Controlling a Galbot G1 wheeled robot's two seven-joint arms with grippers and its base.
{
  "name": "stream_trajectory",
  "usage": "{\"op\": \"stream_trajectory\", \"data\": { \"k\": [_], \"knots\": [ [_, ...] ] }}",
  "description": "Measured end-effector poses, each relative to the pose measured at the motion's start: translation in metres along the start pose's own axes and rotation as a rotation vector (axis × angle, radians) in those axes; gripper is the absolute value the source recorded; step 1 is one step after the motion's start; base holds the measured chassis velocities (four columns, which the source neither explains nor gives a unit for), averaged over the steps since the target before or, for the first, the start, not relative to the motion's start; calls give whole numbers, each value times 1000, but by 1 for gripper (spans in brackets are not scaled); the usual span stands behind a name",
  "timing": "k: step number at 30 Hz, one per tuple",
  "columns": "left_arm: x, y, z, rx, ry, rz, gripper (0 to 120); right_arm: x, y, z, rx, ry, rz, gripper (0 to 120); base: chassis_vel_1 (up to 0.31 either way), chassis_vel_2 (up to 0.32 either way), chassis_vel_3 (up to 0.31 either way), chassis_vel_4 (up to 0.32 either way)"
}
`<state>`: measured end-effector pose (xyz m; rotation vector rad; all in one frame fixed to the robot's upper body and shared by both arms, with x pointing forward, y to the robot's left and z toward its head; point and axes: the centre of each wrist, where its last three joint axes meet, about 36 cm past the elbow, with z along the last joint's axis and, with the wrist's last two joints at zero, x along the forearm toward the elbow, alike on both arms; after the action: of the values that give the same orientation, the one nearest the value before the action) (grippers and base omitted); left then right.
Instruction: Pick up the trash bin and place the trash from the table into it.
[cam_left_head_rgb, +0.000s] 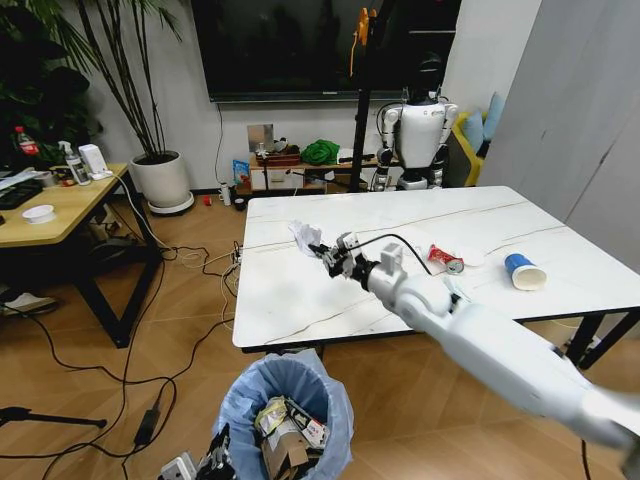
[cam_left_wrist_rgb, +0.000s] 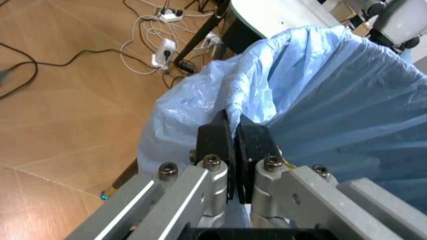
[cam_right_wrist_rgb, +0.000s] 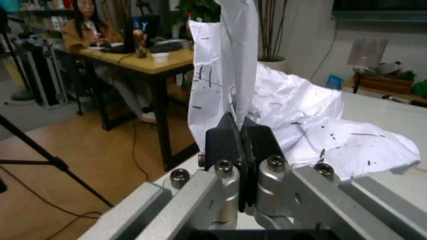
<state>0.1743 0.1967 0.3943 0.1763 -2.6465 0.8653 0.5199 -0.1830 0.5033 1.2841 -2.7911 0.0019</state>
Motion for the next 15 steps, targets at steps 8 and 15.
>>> {"op": "stream_trajectory", "data": {
  "k": [8, 15],
  "knots": [
    [-11, 2, 8, 4, 25, 16, 0, 92, 17, 6, 69, 22, -36, 0, 0, 0, 0, 0],
    [-19, 5, 21, 6, 53, 27, 0, 151, 44, 25, 158, 80, -94, 0, 0, 0, 0, 0]
  ]
}}
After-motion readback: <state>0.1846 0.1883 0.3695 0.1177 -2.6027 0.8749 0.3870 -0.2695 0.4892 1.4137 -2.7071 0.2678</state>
